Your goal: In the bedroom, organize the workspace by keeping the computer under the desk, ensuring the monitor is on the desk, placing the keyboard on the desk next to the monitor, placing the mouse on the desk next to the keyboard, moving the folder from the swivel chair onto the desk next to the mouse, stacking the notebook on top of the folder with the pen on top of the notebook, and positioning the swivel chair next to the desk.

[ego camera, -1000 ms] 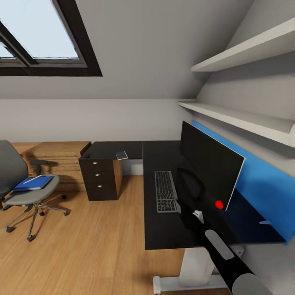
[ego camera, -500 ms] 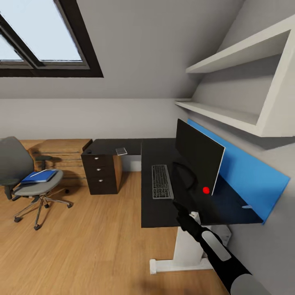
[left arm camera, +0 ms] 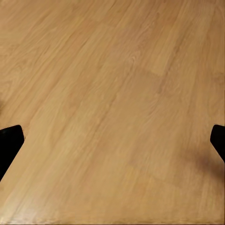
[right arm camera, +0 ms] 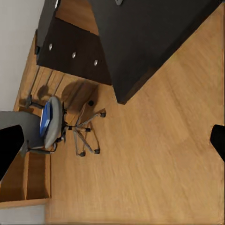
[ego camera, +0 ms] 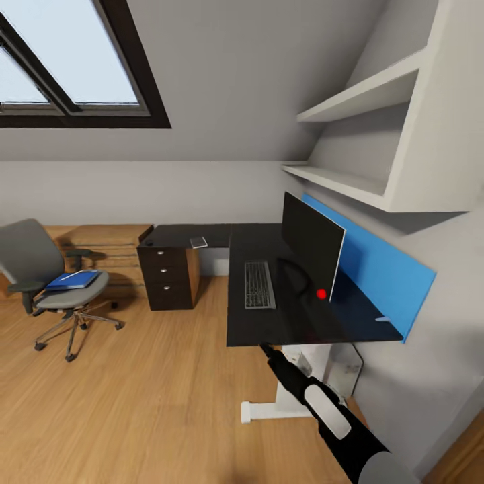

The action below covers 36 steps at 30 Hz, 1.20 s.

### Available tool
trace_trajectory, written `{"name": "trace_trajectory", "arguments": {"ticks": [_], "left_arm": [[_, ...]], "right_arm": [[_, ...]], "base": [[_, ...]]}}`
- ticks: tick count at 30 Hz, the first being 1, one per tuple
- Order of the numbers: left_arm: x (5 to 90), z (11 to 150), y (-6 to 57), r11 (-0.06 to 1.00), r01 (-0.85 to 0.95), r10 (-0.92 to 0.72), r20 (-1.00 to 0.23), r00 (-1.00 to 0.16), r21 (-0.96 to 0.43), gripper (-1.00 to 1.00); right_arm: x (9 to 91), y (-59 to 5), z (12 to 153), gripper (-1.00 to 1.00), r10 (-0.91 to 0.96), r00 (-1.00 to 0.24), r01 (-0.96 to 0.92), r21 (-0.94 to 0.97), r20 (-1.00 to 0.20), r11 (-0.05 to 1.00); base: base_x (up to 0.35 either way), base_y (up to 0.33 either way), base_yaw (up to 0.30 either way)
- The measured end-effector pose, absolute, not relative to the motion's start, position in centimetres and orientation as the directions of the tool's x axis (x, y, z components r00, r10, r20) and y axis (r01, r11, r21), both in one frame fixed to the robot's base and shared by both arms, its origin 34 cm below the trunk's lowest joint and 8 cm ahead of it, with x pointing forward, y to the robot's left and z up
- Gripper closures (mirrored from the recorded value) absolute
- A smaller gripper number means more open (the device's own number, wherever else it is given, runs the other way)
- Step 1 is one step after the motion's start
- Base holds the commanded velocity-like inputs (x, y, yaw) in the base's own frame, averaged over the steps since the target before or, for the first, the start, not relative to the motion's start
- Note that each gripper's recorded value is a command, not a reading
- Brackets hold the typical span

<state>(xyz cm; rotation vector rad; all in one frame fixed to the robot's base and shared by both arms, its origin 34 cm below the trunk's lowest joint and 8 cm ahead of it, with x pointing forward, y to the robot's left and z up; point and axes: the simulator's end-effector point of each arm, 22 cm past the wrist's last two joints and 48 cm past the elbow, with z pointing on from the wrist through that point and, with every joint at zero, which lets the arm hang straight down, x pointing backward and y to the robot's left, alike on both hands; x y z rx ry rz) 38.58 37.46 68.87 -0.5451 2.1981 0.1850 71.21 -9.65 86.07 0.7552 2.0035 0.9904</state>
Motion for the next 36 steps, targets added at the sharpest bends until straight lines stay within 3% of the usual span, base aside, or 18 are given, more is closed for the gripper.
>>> {"name": "trace_trajectory", "arguments": {"ticks": [6, 11, 16, 23, 36], "left_arm": [[38.6, 68.8, 37.4, 0.894, -0.444, -0.32, -0.77, -0.552, -0.053, -1.0], [38.6, 68.9, 37.4, 0.895, -0.443, -0.32, -0.771, -0.55, -0.055, -1.0], [38.7, 69.0, 37.2, 0.896, -0.441, -0.319, -0.773, -0.548, -0.058, -1.0], [38.3, 69.5, 37.0, 0.896, -0.441, -0.323, -0.766, -0.556, -0.058, -1.0], [36.6, 69.7, 36.6, 0.895, -0.443, -0.332, -0.736, -0.59, -0.048, -1.0]], "right_arm": [[70.2, -5.4, 85.2, -1.0, 0.607, -0.577, 0.047, 0.72, -0.547, 0.693], [67.3, -3.3, 80.4, -1.0, 0.345, -0.596, -0.082, 0.482, -0.725, 0.872], [64.3, -6.0, 75.4, -1.0, 0.152, -0.568, -0.144, 0.28, -0.809, 0.949], [58.3, -10.8, 70.1, -1.0, 0.047, -0.607, -0.125, 0.154, -0.793, 0.98], [50.0, -11.5, 66.9, -1.0, 0.025, -0.69, -0.113, 0.143, -0.723, 0.983]], "base": [[-0.325, -0.071, 0.0], [-0.166, -0.023, 0.0], [-0.03, -0.004, 0.0], [-0.005, -0.001, 0.0], [0.0, 0.0, 0.0]]}}
